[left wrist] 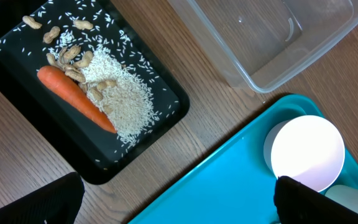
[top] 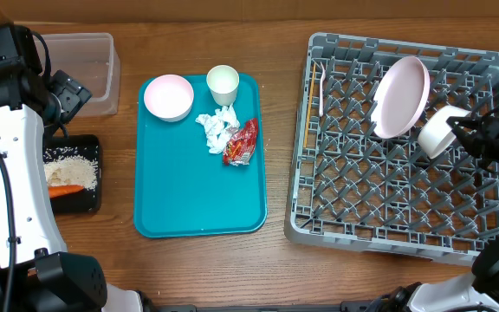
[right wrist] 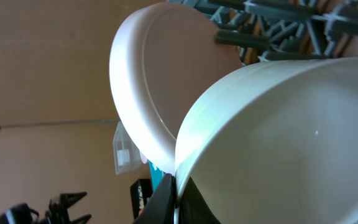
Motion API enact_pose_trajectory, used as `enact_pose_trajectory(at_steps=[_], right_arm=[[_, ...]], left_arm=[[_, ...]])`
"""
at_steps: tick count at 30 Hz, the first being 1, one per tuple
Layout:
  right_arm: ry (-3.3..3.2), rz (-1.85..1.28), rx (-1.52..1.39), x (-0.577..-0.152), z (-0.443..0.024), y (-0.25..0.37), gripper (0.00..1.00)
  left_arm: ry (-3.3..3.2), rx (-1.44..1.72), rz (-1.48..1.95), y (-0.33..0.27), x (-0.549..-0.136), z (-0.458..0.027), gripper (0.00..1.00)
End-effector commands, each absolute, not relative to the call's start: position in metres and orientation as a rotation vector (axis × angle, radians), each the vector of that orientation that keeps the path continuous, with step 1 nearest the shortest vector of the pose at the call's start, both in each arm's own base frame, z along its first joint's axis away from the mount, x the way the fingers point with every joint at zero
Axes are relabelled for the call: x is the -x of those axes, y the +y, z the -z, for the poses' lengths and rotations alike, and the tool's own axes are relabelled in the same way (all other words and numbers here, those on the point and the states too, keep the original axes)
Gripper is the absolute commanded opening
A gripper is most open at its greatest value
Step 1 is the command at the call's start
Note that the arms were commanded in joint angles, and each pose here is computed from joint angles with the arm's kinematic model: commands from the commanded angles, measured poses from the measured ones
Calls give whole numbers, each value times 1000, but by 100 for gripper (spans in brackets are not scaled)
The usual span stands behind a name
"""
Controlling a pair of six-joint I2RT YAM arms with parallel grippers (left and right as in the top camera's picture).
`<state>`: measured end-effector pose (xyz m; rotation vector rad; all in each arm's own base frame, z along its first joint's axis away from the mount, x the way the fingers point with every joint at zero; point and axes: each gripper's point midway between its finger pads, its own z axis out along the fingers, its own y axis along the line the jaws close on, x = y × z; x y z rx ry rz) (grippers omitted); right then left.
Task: Sort waste into correct bins and load items into the dishwasher rack
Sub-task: 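Lower the white bowl into the rack's lower right and open the right gripper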
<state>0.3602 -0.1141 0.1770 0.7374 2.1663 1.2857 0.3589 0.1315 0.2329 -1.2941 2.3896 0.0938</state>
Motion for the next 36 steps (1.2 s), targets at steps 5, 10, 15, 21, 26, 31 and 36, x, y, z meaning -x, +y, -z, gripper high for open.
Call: enact_pose_trajectory(at_steps=[5, 10, 15, 21, 26, 31, 36], right_arm=[[2373, -872, -1022, -340, -165, -150, 4], [2428, -721, -1141, -322, -174, -158, 4], [2463, -533, -1254, -303, -183, -172, 4], [2466, -406, -1297, -290, -205, -179, 24], [2482, -308, -1319, -279, -219, -185, 25], [2517, -305, -1343, -269, -224, -178, 26], [2604, -429, -1221, -275, -225, -145, 32]], left_arm=[[2396, 1288, -113, 132, -359, -231, 100], [2396, 1288, -113, 132, -359, -231, 100], [2396, 1288, -113, 132, -359, -231, 100], [2396, 1288, -113, 132, -359, -231, 100], [2396, 1288, -113, 132, -359, -231, 100], [2396, 1288, -113, 132, -359, -231, 100], [2396, 1288, -113, 132, -359, -231, 100]])
